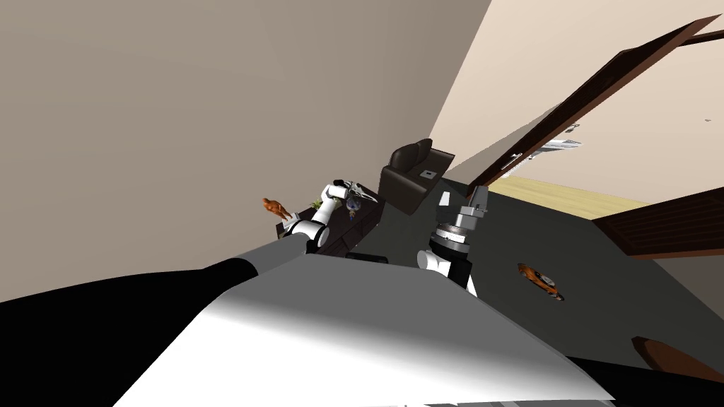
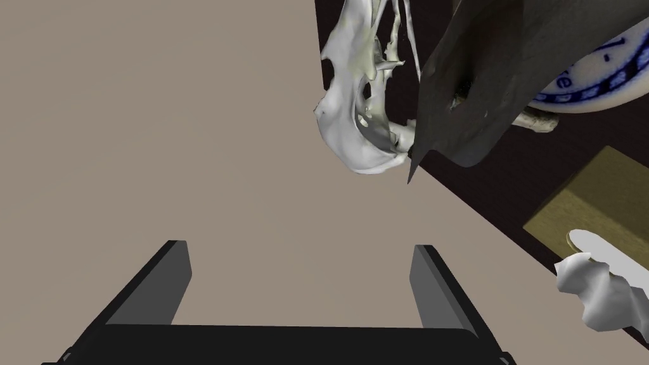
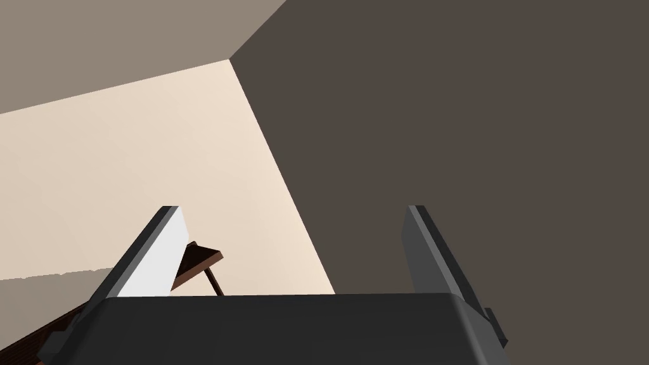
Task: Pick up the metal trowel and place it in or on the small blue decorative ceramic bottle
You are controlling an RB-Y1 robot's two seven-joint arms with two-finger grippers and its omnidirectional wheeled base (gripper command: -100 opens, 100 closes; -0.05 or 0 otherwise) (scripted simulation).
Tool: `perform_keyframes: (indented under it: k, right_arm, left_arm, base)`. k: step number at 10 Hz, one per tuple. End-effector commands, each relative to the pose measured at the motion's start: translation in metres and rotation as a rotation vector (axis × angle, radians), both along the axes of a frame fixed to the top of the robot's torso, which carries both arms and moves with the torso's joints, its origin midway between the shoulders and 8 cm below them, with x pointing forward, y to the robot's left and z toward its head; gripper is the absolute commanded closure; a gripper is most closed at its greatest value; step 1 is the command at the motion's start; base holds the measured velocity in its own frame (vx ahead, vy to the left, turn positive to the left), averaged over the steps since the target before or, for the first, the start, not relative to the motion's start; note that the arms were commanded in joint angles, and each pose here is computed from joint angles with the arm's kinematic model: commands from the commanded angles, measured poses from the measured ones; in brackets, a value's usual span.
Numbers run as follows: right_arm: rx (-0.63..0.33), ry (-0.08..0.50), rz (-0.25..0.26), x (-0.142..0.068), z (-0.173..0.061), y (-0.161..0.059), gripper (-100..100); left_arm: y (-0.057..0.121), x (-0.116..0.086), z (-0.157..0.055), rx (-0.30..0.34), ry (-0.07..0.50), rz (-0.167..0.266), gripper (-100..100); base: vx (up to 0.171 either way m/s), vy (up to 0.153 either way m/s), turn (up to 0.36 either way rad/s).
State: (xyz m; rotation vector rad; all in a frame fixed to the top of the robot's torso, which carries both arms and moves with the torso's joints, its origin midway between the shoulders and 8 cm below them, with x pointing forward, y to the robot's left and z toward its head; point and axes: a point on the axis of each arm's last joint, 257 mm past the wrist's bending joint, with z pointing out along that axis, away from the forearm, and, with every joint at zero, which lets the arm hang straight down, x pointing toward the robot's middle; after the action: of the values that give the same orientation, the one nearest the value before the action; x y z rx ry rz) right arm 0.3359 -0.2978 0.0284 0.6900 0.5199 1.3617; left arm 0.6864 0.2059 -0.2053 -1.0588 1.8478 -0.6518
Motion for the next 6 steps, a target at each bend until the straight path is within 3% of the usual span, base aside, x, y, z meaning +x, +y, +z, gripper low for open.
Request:
perform_keyframes:
  k: [1,6]
  right_arm:
    - [0.0,0.0,0.0,0.0,0.0,0.0,0]
    - [0.0,0.0,0.0,0.0,0.0,0.0,0]
  left_arm:
    - [0.0,0.0,0.0,0.0,0.0,0.0,0]
    - [0.0,0.0,-0.0001,0.0,0.0,0.0,0]
  base:
    - [0.0,0.0,0.0]
    - [0.0,0.0,0.0]
